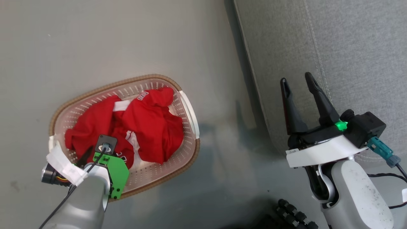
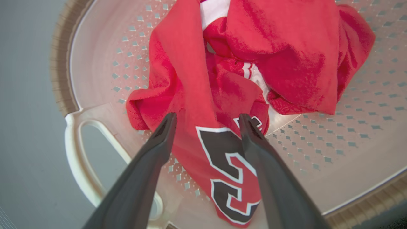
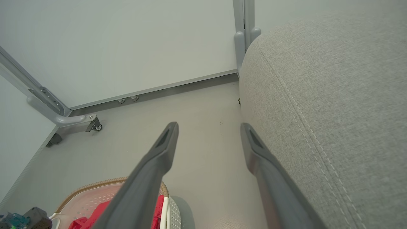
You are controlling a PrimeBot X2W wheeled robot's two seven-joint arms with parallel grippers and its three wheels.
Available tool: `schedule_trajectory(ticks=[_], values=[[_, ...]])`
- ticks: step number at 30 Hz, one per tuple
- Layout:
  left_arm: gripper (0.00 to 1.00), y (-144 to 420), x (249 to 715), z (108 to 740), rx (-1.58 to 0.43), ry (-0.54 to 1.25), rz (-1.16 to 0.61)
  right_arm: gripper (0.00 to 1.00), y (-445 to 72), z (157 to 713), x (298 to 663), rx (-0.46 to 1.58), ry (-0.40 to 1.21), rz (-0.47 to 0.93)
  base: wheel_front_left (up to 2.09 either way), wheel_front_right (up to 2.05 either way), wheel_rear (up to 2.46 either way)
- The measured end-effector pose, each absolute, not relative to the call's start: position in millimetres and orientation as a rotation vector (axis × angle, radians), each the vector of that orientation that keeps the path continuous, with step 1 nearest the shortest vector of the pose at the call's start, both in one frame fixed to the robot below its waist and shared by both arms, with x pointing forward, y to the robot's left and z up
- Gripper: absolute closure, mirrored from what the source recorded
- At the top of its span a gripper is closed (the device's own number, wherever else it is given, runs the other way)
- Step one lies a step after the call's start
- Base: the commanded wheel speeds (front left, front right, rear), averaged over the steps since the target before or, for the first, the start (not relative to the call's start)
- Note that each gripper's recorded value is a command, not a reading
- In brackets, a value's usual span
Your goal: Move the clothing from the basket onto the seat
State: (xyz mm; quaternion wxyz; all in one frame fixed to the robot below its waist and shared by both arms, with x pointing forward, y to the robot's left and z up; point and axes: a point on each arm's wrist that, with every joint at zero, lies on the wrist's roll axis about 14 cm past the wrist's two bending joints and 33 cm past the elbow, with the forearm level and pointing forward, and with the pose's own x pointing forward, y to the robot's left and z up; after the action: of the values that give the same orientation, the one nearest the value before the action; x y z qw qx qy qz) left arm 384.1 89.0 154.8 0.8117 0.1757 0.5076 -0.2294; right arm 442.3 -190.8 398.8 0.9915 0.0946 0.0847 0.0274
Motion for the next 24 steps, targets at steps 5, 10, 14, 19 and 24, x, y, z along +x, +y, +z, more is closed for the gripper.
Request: schedule_trajectory(ticks=[5, 10, 14, 19, 24], values=[[0.00, 97.0, 378.5, 126.1, 0.413, 1.177, -0.485, 0.00, -187.5, 378.6, 443.4, 0.240, 0.217, 0.048, 0.00, 0.00, 0.00], [0.00, 104.4, 382.2, 101.9, 0.437, 1.230, -0.453, 0.00, -180.9, 364.0, 446.6, 0.271, 0.248, 0.058, 0.00, 0.00, 0.00], [0.00, 98.6, 385.5, 84.6, 0.432, 1.265, -0.450, 0.00, -179.2, 349.2, 445.5, 0.279, 0.284, 0.055, 0.00, 0.00, 0.00], [0.00, 91.8, 384.2, 63.4, 0.450, 1.324, -0.493, 0.00, -183.7, 334.4, 447.3, 0.278, 0.313, 0.037, 0.00, 0.00, 0.00], [0.00, 88.2, 378.0, 43.8, 0.448, 1.380, -0.485, 0.00, -190.0, 318.1, 443.3, 0.271, 0.353, 0.006, 0.00, 0.00, 0.00]])
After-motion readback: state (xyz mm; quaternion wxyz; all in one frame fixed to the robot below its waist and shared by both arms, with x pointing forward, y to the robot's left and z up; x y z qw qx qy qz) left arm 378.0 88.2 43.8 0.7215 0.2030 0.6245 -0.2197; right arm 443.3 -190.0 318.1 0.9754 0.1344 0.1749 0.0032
